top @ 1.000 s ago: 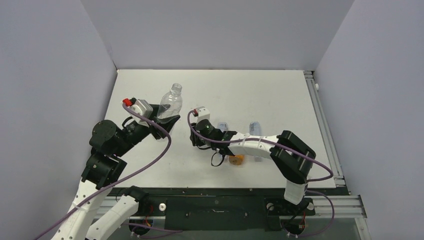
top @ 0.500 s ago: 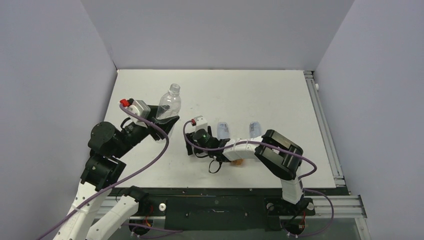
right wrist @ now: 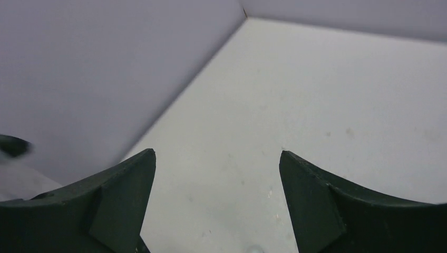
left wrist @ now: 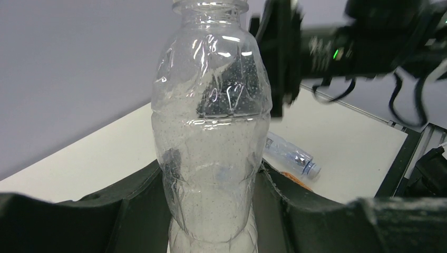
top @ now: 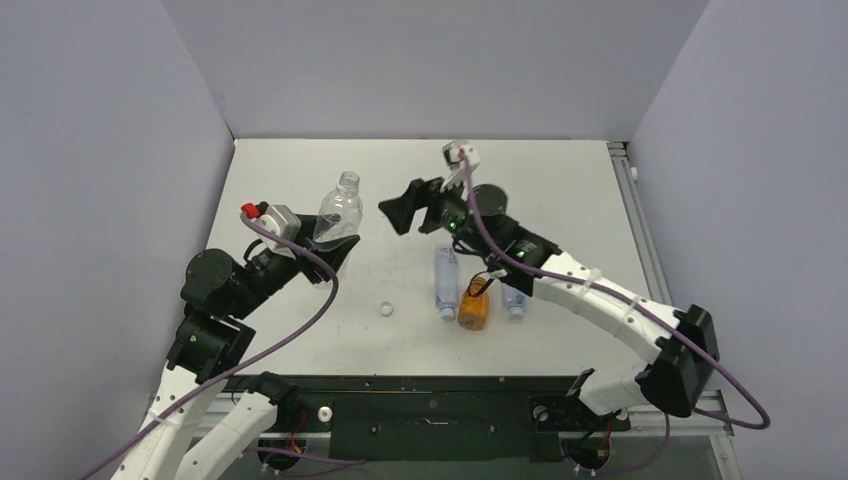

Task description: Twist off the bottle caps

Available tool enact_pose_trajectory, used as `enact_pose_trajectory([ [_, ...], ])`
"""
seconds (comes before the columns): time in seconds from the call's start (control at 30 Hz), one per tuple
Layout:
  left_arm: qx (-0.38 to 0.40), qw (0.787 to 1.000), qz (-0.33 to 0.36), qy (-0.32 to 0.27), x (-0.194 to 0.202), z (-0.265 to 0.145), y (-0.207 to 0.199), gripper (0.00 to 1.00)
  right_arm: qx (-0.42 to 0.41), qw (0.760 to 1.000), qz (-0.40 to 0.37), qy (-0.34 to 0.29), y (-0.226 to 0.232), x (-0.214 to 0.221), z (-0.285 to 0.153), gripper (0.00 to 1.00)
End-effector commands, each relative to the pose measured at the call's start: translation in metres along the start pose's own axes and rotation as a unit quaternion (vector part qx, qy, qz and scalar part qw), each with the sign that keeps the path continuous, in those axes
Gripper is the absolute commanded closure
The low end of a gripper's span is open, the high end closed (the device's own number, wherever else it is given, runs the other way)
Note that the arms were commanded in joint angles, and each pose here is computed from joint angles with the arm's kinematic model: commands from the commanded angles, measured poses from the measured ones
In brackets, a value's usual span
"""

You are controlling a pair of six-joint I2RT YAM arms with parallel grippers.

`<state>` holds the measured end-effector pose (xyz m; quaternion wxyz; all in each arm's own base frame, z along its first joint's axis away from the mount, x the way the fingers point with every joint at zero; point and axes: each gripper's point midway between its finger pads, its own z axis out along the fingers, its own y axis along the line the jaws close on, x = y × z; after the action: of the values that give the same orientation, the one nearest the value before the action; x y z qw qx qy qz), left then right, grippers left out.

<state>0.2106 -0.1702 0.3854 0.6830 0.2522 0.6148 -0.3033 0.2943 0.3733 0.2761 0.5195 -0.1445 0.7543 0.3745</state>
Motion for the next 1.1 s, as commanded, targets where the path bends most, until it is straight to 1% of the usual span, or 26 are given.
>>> enact_pose_trajectory([
  [0.0, 0.017, 0.999, 0.007, -0.029, -0.011, 0.003, -0.004, 1.00, -0.131, 0.987, -0.022, -0.087, 0.066, -0.111, -0.052, 0.17],
  [0.03, 0.021, 0.999, 0.008, -0.027, -0.009, 0.005, -0.004, 1.00, -0.144, 0.985, -0.028, -0.088, 0.074, -0.118, -0.058, 0.16],
  [0.07, 0.028, 0.999, 0.010, -0.027, -0.008, 0.005, -0.007, 1.00, -0.181, 0.978, -0.034, -0.096, 0.093, -0.133, -0.068, 0.16],
  [0.13, 0.038, 0.999, 0.012, -0.026, -0.006, 0.006, -0.009, 0.99, -0.227, 0.968, -0.036, -0.100, 0.117, -0.147, -0.079, 0.15],
  [0.3, 0.066, 0.997, 0.015, -0.026, -0.005, 0.006, -0.018, 0.98, -0.306, 0.946, -0.030, -0.100, 0.157, -0.157, -0.094, 0.15],
  [0.4, 0.076, 0.997, 0.018, -0.024, -0.005, 0.006, -0.022, 0.97, -0.323, 0.941, -0.041, -0.096, 0.173, -0.158, -0.095, 0.16],
  [0.47, 0.080, 0.996, 0.022, -0.026, -0.006, 0.005, -0.023, 0.96, -0.315, 0.945, -0.043, -0.073, 0.174, -0.146, -0.086, 0.19],
  [0.53, 0.083, 0.996, 0.026, -0.029, -0.008, 0.004, -0.025, 0.96, -0.308, 0.948, -0.045, -0.066, 0.173, -0.141, -0.082, 0.24],
  [0.6, 0.086, 0.995, 0.029, -0.030, -0.010, 0.003, -0.026, 0.96, -0.301, 0.950, -0.045, -0.065, 0.173, -0.140, -0.079, 0.31],
  [0.67, 0.087, 0.995, 0.029, -0.029, -0.009, 0.002, -0.026, 0.96, -0.297, 0.951, -0.047, -0.070, 0.174, -0.142, -0.079, 0.45],
  [0.7, 0.087, 0.995, 0.030, -0.030, -0.010, 0.002, -0.026, 0.96, -0.295, 0.952, -0.051, -0.067, 0.174, -0.141, -0.079, 0.50],
  [0.73, 0.088, 0.995, 0.029, -0.030, -0.010, 0.002, -0.027, 0.96, -0.289, 0.954, -0.052, -0.058, 0.173, -0.137, -0.078, 0.62],
  [0.77, 0.089, 0.995, 0.029, -0.031, -0.011, 0.003, -0.027, 0.96, -0.286, 0.955, -0.057, -0.059, 0.173, -0.138, -0.078, 0.69],
  [0.8, 0.090, 0.995, 0.029, -0.032, -0.012, 0.002, -0.028, 0.95, -0.279, 0.957, -0.057, -0.056, 0.171, -0.136, -0.076, 0.82],
  [0.83, 0.091, 0.995, 0.029, -0.032, -0.012, 0.002, -0.028, 0.88, -0.275, 0.958, -0.061, -0.057, 0.170, -0.137, -0.076, 0.89],
  [0.87, 0.090, 0.995, 0.028, -0.030, -0.013, 0.002, -0.028, 0.59, -0.265, 0.960, -0.063, -0.059, 0.167, -0.138, -0.075, 0.98],
  [0.9, 0.090, 0.995, 0.028, -0.027, -0.012, 0.001, -0.028, 0.36, -0.256, 0.962, -0.074, -0.060, 0.163, -0.138, -0.074, 1.00],
  [0.93, 0.089, 0.996, 0.025, -0.017, -0.010, 0.000, -0.028, 0.06, -0.242, 0.965, -0.079, -0.067, 0.160, -0.143, -0.073, 1.00],
  [0.97, 0.086, 0.996, 0.029, -0.014, -0.010, 0.000, -0.027, 0.02, -0.226, 0.967, -0.097, -0.061, 0.153, -0.139, -0.069, 1.00],
  [1.0, 0.074, 0.997, 0.024, 0.001, -0.004, -0.001, -0.023, 0.02, -0.207, 0.971, -0.103, -0.067, 0.148, -0.144, -0.066, 1.00],
  [1.03, 0.067, 0.997, 0.026, 0.014, 0.001, -0.003, -0.021, 0.03, -0.190, 0.972, -0.123, -0.062, 0.139, -0.139, -0.059, 1.00],
  [1.07, 0.052, 0.998, 0.026, 0.018, 0.002, -0.003, -0.015, 0.03, -0.165, 0.975, -0.134, -0.066, 0.130, -0.141, -0.054, 1.00],
])
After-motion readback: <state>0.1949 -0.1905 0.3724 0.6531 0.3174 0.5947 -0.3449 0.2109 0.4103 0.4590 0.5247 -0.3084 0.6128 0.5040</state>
